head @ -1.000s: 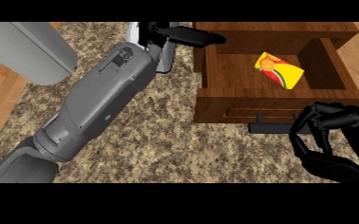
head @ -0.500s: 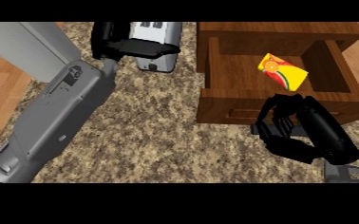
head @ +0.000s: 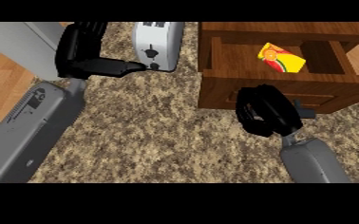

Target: Pick up the cup, place it into the drawer and close the drawer

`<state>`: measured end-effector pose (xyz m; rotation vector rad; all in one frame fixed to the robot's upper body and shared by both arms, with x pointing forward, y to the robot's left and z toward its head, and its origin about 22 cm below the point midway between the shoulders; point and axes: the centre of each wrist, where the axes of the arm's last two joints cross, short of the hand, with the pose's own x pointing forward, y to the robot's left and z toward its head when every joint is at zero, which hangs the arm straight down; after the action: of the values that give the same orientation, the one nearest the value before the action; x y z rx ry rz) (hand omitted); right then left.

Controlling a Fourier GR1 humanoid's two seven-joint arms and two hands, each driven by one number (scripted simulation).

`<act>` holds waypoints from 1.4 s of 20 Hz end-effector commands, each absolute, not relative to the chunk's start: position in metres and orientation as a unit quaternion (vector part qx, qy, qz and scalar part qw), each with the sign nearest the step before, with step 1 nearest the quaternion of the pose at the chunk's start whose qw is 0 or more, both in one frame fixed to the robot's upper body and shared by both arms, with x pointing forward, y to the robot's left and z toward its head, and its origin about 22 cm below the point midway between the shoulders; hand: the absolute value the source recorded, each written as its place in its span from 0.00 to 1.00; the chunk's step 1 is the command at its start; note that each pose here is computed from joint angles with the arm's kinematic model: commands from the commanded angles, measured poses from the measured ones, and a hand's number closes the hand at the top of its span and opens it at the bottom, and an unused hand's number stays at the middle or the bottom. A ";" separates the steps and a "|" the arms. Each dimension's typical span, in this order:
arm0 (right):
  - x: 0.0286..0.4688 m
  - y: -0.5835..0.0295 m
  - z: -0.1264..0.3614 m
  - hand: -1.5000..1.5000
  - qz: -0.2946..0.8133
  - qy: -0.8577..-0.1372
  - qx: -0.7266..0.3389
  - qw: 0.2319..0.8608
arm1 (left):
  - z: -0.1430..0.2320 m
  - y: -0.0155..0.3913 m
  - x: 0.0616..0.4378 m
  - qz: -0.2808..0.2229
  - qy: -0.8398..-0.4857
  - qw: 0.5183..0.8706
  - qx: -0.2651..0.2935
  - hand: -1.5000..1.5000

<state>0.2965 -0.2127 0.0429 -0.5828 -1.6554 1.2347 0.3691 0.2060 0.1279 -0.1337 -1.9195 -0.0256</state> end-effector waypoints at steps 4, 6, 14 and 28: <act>0.354 -0.194 0.002 1.00 0.540 -0.644 -0.263 0.475 | 0.116 0.249 0.349 -0.008 -0.814 0.578 -0.061 0.00; 0.372 -0.207 0.012 1.00 0.526 -0.654 -0.257 0.480 | 0.096 0.265 0.340 -0.005 -0.817 0.574 -0.056 0.00; 0.411 -0.223 0.006 1.00 0.524 -0.635 -0.247 0.511 | 0.110 0.284 0.335 -0.011 -0.817 0.573 -0.060 0.00; 0.435 -0.266 0.044 1.00 0.484 -0.636 -0.242 0.550 | 0.097 0.269 0.332 -0.020 -0.809 0.578 -0.108 0.00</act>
<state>0.4174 -0.2411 0.0092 -0.4111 -1.5473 1.2423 0.3305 0.2762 0.0996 -0.2163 -1.9013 -0.0428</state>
